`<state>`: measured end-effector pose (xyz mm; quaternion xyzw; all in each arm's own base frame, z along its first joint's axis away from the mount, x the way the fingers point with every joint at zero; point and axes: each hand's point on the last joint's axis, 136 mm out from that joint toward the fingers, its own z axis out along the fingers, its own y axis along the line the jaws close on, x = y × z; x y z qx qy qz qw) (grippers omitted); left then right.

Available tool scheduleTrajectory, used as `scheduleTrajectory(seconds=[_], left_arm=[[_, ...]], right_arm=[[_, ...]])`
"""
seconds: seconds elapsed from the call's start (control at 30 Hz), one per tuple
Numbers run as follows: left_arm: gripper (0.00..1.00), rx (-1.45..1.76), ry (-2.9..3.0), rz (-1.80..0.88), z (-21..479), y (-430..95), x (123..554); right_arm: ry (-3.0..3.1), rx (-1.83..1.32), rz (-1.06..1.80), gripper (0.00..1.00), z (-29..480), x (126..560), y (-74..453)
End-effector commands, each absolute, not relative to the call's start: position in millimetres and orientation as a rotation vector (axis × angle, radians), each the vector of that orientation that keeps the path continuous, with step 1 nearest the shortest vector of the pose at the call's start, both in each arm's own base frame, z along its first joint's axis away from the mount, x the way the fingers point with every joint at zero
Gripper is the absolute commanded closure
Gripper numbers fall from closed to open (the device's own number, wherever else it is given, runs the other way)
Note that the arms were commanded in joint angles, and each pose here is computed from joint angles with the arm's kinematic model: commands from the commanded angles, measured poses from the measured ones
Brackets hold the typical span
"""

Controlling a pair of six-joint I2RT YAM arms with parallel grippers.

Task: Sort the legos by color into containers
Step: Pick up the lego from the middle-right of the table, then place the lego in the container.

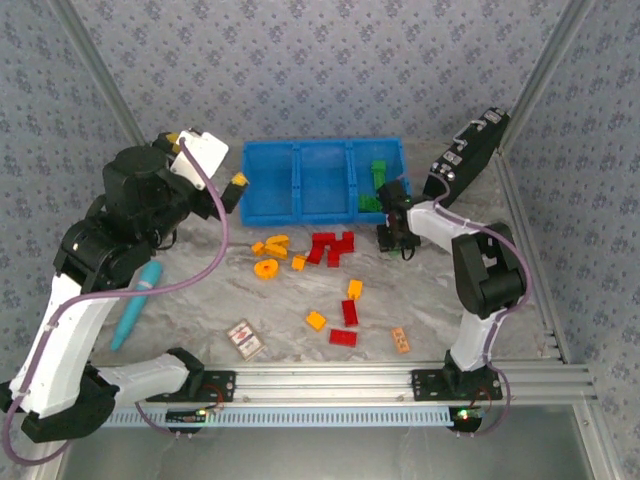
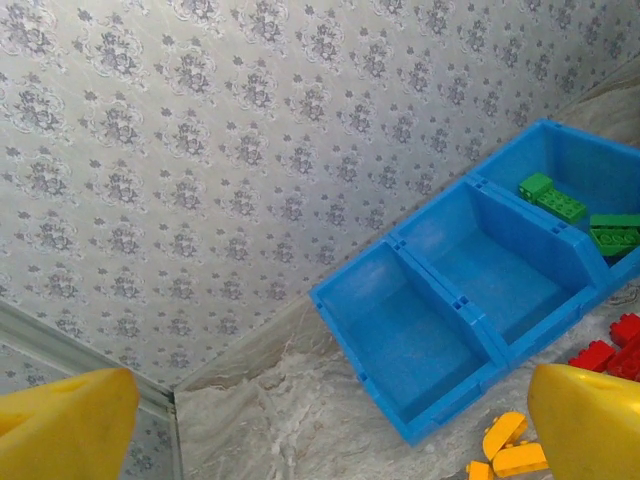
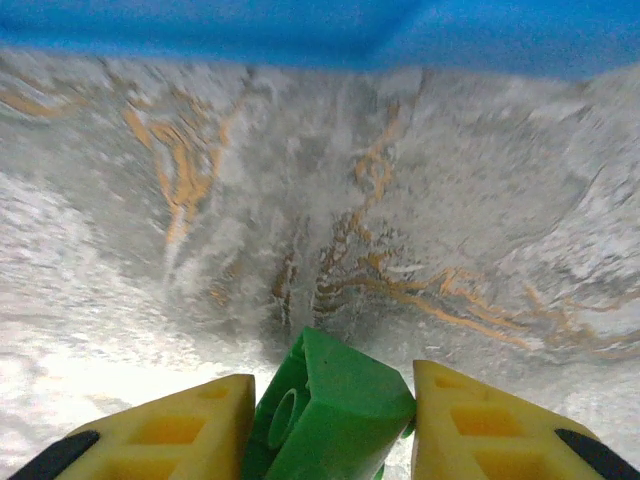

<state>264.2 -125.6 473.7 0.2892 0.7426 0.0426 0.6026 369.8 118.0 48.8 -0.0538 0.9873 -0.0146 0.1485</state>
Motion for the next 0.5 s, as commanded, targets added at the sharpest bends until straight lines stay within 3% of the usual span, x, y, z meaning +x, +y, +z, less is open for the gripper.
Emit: scheduleTrajectory(seconds=[0.0,0.23,0.47], left_arm=[[0.0,0.647,1.672,0.117,488,-118,258],[0.0,0.654,1.659,0.127,490,-116,256],[0.0,0.665,1.648,0.137,492,-117,256]], right_arm=[[2.75,-0.171,0.006,0.61,99,382,124],[2.625,-0.231,0.014,0.6,144,427,136],[2.568,-0.241,0.046,0.6,149,485,150]])
